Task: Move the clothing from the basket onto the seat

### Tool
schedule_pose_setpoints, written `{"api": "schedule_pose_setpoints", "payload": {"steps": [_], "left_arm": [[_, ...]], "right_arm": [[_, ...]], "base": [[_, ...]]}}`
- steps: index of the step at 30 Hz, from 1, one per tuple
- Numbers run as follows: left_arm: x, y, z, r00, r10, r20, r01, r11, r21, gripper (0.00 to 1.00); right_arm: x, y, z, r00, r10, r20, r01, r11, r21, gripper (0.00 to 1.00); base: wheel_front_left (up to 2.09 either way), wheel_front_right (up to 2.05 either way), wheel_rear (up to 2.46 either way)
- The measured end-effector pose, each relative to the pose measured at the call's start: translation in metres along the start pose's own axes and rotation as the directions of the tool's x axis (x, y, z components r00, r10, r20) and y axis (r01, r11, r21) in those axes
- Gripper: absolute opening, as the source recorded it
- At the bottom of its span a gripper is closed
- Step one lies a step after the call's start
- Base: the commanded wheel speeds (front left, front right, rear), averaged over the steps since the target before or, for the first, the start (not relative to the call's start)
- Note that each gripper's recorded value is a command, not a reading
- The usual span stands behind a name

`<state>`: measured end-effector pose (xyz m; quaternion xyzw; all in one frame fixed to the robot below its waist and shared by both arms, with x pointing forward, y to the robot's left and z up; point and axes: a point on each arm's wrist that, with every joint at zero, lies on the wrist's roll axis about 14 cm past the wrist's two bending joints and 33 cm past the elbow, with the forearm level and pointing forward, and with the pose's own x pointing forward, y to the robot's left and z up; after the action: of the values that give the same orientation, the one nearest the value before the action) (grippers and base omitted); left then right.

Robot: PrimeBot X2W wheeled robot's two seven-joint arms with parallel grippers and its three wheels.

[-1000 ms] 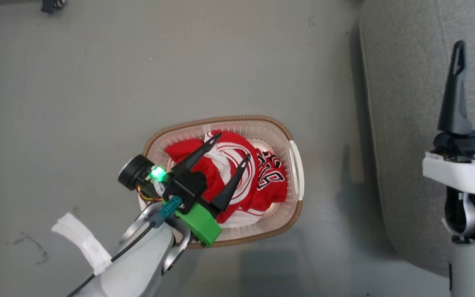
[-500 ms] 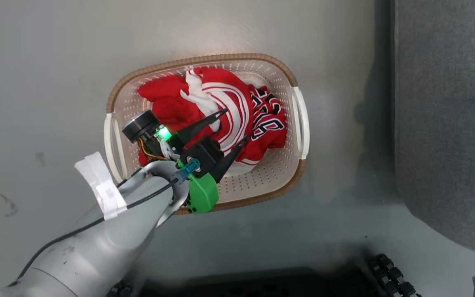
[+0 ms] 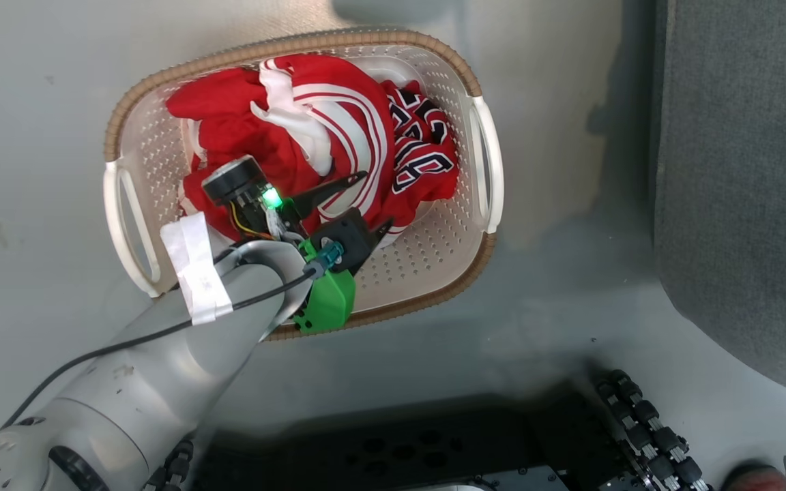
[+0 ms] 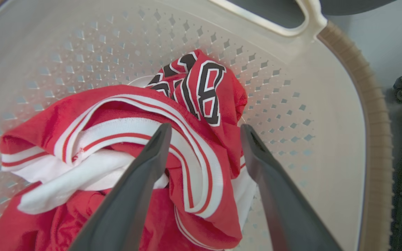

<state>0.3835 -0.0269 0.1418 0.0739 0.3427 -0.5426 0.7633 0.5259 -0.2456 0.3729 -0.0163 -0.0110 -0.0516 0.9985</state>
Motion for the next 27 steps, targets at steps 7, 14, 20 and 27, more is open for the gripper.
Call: {"api": "schedule_pose_setpoints", "payload": {"steps": [7, 14, 20, 27], "left_arm": [[0.008, 0.005, -0.021, 0.998, 0.001, -0.062, -0.002, 1.000, -0.011, 1.00], [0.011, 0.002, -0.031, 0.996, 0.000, -0.093, -0.004, 0.999, -0.036, 1.00], [0.013, 0.005, -0.040, 0.992, 0.007, -0.127, -0.011, 0.999, -0.032, 1.00], [0.015, 0.000, -0.055, 0.985, -0.008, -0.173, 0.002, 1.000, -0.031, 0.51]], "right_arm": [[-0.001, -0.005, -0.006, 1.000, -0.010, -0.011, 0.009, 1.000, -0.018, 1.00], [-0.002, -0.006, -0.010, 1.000, -0.013, -0.015, 0.012, 1.000, -0.024, 1.00], [-0.002, -0.005, -0.014, 1.000, -0.010, -0.021, 0.009, 1.000, -0.027, 1.00], [-0.002, -0.004, -0.020, 0.999, -0.006, -0.033, 0.005, 0.999, -0.032, 1.00]], "base": [[0.00, 0.00, 0.00], [0.00, 0.00, 0.00], [0.00, 0.00, 0.00], [0.00, 0.00, 0.00]]}}
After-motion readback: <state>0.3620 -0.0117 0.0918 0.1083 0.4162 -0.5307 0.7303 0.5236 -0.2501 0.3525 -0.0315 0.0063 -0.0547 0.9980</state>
